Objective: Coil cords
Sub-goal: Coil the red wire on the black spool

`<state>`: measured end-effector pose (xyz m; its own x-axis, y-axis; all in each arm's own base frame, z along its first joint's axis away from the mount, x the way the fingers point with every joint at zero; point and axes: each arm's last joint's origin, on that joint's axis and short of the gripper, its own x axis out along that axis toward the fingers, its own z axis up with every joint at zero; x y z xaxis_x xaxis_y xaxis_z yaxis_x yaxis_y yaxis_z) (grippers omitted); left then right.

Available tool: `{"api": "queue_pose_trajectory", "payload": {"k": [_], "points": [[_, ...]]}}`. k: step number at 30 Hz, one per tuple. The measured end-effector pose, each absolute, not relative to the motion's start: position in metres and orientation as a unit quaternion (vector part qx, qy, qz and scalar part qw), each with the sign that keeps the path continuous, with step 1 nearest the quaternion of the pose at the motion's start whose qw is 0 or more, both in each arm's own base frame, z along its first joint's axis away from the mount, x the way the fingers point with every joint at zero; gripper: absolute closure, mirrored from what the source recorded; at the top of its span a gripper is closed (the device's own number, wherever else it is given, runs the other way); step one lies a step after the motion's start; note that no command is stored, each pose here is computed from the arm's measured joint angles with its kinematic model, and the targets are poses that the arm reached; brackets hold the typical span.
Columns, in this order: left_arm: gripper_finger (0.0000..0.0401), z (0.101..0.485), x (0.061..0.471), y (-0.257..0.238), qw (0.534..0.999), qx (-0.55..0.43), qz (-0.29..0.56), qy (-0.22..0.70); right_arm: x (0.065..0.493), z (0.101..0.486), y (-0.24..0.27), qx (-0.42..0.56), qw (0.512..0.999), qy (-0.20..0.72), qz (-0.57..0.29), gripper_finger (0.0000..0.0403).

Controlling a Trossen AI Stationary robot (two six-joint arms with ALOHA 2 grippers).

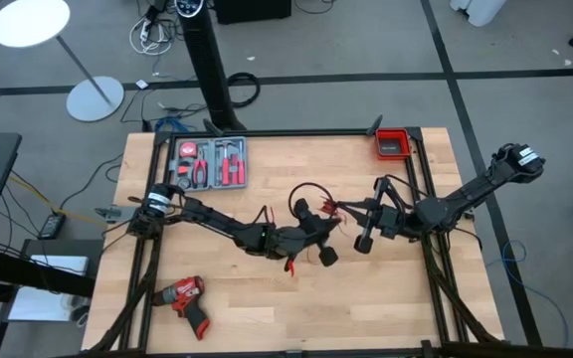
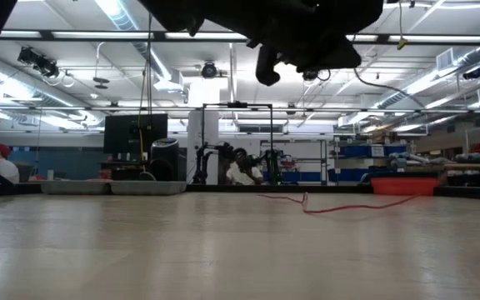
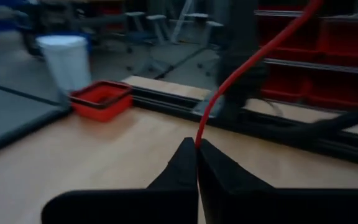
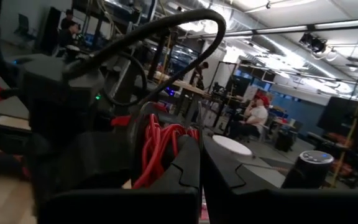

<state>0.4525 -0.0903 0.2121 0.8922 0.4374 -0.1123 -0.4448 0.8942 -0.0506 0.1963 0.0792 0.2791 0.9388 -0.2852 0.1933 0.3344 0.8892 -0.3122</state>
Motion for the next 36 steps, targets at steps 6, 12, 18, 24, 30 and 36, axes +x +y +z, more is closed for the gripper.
{"api": "queue_pose_trajectory", "payload": {"k": [6,12,18,24,30,36], "points": [[0.0401,0.212,0.448,-0.096,0.953,0.047,0.291,0.068,0.195,0.279,0.084,-0.164,0.973,-0.077,-0.143,0.0403],[0.0401,0.208,0.436,-0.114,0.911,0.166,0.353,0.130,0.186,0.284,0.089,-0.185,0.967,-0.075,-0.156,0.0403],[0.0401,0.226,0.422,-0.127,0.862,0.245,0.415,0.157,0.181,0.286,0.094,-0.178,0.971,-0.082,-0.139,0.0403],[0.0401,0.247,0.412,-0.129,0.831,0.280,0.449,0.172,0.180,0.283,0.097,-0.172,0.974,-0.072,-0.128,0.0403],[0.0401,0.269,0.398,-0.138,0.812,0.306,0.462,0.183,0.182,0.275,0.097,-0.204,0.970,-0.038,-0.124,0.0403],[0.0401,0.283,0.392,-0.141,0.818,0.296,0.461,0.173,0.186,0.267,0.092,-0.235,0.963,0.003,-0.135,0.0403]]}}
